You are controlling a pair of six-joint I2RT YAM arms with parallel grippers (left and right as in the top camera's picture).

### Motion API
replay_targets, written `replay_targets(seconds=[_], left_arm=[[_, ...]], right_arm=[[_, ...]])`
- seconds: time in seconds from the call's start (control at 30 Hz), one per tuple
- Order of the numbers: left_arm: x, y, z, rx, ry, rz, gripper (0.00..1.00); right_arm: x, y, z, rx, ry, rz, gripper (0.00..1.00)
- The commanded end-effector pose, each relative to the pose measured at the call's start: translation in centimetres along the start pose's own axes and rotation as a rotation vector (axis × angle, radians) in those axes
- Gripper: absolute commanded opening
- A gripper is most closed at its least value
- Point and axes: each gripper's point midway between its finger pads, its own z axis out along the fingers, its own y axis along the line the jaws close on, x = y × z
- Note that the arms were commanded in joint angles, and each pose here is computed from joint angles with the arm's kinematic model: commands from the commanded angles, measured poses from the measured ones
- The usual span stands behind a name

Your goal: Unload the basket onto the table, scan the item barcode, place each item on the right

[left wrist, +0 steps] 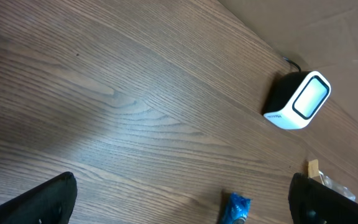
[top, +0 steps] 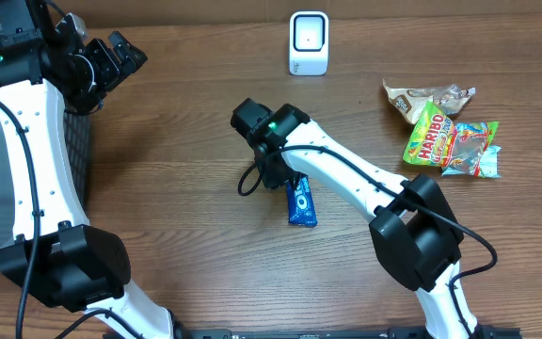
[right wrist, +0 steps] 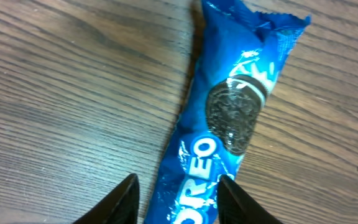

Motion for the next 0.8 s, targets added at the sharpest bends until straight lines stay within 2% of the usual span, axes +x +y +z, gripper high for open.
replay_targets(seconds=[0.0, 0.53, 0.77], left_arm=[[-0.4, -0.6, -0.4, 0.005, -0.02, 0.001, 1.0], [-0.4, -0.6, -0.4, 0.005, -0.02, 0.001, 1.0], [-0.4, -0.6, -0.4, 0.005, -0.019, 0.001, 1.0]], right_arm=[[0.6, -0.1, 0.2, 0.002, 0.001, -0.008, 0.4], [3.5, -0.9, 3.7, 0.035, 0.077, -0.051, 0.38], [4.5, -1.2, 4.3, 0.047, 0.105, -0.058, 0.29]])
